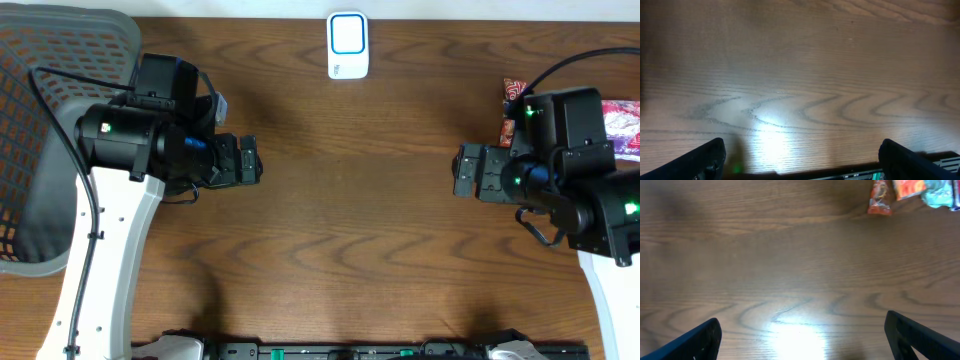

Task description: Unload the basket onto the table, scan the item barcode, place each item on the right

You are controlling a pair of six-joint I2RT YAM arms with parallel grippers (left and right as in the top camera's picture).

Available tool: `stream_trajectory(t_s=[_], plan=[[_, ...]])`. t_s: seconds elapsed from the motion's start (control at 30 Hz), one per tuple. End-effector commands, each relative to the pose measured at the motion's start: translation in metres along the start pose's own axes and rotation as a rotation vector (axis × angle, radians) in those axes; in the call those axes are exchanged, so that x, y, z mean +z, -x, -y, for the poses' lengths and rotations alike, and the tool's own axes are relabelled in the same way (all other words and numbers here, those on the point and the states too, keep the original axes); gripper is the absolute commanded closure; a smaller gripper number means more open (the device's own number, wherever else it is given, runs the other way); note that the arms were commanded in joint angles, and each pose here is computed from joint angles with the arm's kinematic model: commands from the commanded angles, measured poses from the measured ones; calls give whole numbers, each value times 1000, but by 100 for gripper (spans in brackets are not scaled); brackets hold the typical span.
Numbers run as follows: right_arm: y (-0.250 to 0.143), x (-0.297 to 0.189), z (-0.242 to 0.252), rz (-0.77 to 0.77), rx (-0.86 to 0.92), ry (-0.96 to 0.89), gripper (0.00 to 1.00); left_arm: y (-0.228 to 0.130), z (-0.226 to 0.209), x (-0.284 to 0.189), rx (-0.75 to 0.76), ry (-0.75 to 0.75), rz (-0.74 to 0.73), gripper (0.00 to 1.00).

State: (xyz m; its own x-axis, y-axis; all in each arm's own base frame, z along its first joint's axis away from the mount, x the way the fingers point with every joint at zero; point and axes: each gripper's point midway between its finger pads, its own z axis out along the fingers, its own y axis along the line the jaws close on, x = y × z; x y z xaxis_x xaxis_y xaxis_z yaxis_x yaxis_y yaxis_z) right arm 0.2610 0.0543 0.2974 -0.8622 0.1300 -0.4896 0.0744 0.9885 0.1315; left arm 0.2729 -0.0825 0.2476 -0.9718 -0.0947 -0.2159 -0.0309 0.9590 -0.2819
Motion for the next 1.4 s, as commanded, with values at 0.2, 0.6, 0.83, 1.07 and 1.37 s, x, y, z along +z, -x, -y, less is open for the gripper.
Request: stream_trajectory(t_s=[0.2,0.6,0.83,1.07,1.37], plan=[[-4,5,-8,-31,8,38,1,-1,-1,2,-5,8,-9,2],[-14,4,-5,-69,4,25,1,-1,-1,2,-5,8,-9,2],[-21,6,-2,-60,-93,29,1,-1,-1,2,-5,8,-9,2],[-28,4,2,163,-163,85,1,-1,-1,2,-5,8,-9,2],[-51,27,19,517,-166,151,1,-1,-1,2,-5,8,-9,2]])
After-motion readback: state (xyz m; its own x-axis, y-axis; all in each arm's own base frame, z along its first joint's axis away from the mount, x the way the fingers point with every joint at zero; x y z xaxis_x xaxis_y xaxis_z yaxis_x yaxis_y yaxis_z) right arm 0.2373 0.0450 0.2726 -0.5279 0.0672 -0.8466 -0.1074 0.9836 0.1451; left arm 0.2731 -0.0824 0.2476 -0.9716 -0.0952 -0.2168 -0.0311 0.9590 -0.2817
